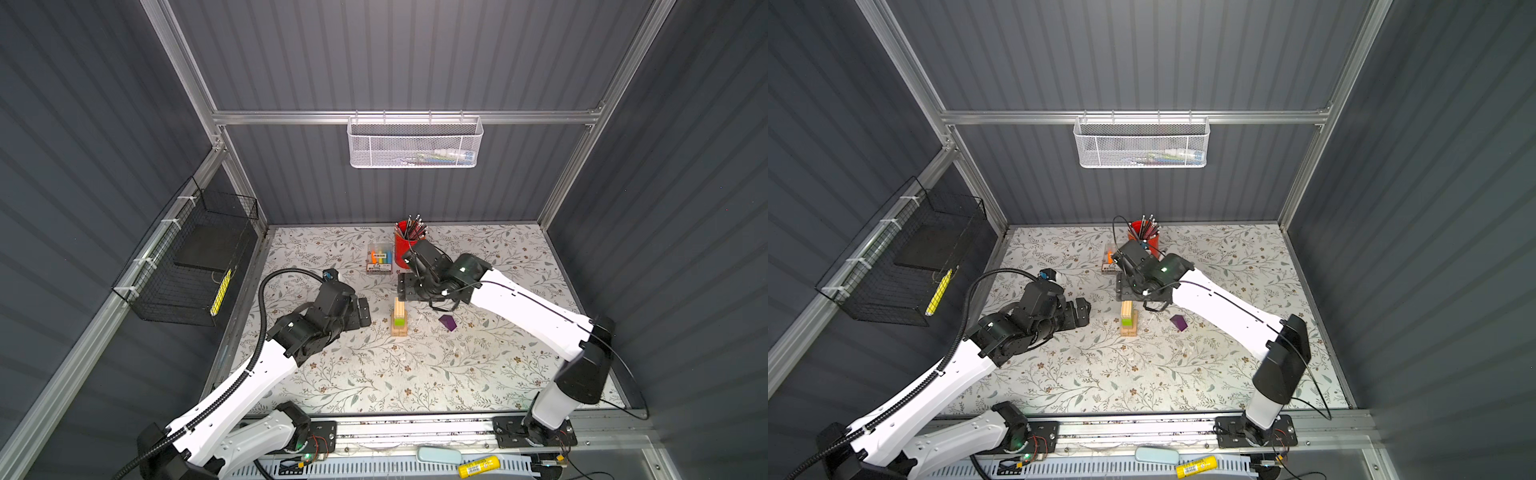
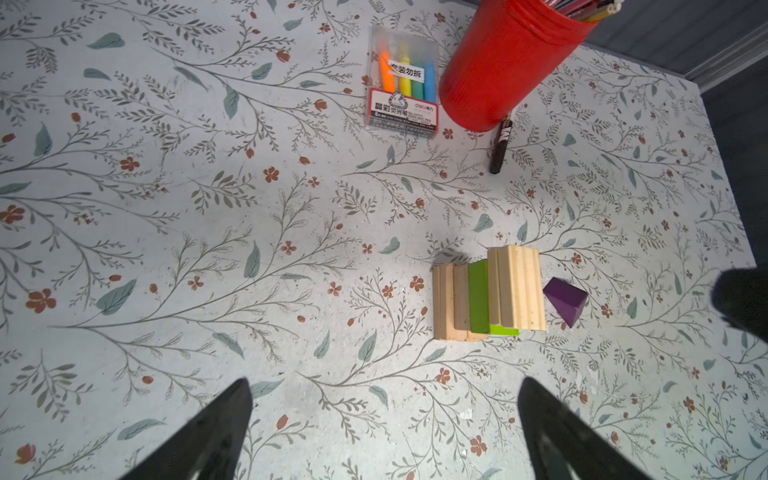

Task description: Build the wood block tower

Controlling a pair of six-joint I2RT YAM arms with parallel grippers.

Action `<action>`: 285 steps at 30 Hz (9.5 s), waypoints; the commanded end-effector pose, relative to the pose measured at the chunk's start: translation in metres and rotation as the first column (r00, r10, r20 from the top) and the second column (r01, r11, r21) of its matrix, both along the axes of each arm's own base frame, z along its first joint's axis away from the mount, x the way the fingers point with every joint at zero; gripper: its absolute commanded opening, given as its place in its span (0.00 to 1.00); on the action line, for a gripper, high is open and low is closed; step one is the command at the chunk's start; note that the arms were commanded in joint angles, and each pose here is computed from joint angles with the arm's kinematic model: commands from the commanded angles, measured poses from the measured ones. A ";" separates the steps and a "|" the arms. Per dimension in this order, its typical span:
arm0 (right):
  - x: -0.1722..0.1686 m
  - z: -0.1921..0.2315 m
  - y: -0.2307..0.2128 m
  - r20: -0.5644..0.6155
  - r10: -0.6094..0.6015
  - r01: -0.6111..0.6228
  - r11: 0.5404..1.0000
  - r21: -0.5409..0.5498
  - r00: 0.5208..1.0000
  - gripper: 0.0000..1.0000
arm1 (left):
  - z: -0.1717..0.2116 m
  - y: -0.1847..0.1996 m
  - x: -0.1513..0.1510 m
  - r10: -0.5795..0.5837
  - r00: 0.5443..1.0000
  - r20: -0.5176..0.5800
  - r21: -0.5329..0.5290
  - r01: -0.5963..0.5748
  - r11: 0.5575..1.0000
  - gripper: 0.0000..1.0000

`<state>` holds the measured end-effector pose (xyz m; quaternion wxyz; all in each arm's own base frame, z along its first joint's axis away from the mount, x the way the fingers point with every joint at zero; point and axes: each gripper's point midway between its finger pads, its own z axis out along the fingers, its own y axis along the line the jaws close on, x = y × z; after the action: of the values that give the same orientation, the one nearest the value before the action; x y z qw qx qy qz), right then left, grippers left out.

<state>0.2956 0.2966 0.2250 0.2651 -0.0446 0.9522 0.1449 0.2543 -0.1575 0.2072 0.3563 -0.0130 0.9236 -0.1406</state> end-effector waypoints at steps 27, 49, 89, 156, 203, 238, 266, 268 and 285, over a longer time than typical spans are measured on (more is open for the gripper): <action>0.025 -0.174 -0.087 -0.233 0.119 -0.136 0.989 -0.061 0.965 0.87 | -0.012 -0.063 0.003 -0.204 0.979 0.012 -0.132 0.203 0.970 1.00; -0.002 -0.190 -0.102 -0.259 -0.034 -0.032 0.969 -0.247 0.965 0.68 | -0.014 -0.045 0.002 -0.148 0.989 0.021 -0.073 0.149 0.986 1.00; 0.010 -0.196 -0.099 -0.244 -0.187 0.119 0.956 -0.268 0.952 0.27 | -0.012 -0.035 0.004 -0.119 0.992 0.041 -0.037 0.120 0.992 1.00; 0.011 -0.083 0.050 -0.189 -0.146 0.100 0.967 -0.233 0.971 0.29 | -0.038 0.041 -0.029 0.129 0.992 -0.010 0.077 -0.128 0.989 1.00; 0.020 -0.100 0.046 -0.191 -0.169 0.114 0.957 -0.266 0.967 0.39 | -0.037 0.038 -0.027 0.126 0.992 -0.012 0.076 -0.124 0.989 1.00; 0.026 -0.103 0.050 -0.201 -0.170 0.119 0.963 -0.242 0.965 0.37 | -0.035 0.034 -0.024 0.114 0.993 -0.012 0.073 -0.113 0.991 1.00; 0.004 0.009 -0.060 0.028 -0.168 0.171 0.974 -0.147 0.985 0.90 | -0.004 0.045 -0.009 0.139 0.987 0.075 0.119 -0.147 0.982 1.00; 0.007 0.014 -0.100 0.083 -0.212 0.222 0.964 -0.143 0.974 0.99 | -0.001 0.050 0.001 0.151 0.983 0.106 0.143 -0.165 0.976 1.00; 0.043 -0.086 -0.363 0.567 -0.515 0.668 0.739 -0.086 0.643 0.99 | -0.085 0.210 0.114 0.433 0.796 0.424 0.321 -0.579 0.750 1.00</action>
<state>0.3019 -0.0710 0.1088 0.4253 0.2365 0.8627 -0.1377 0.3405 0.0553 0.0914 0.4246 -0.1893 0.8683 0.1729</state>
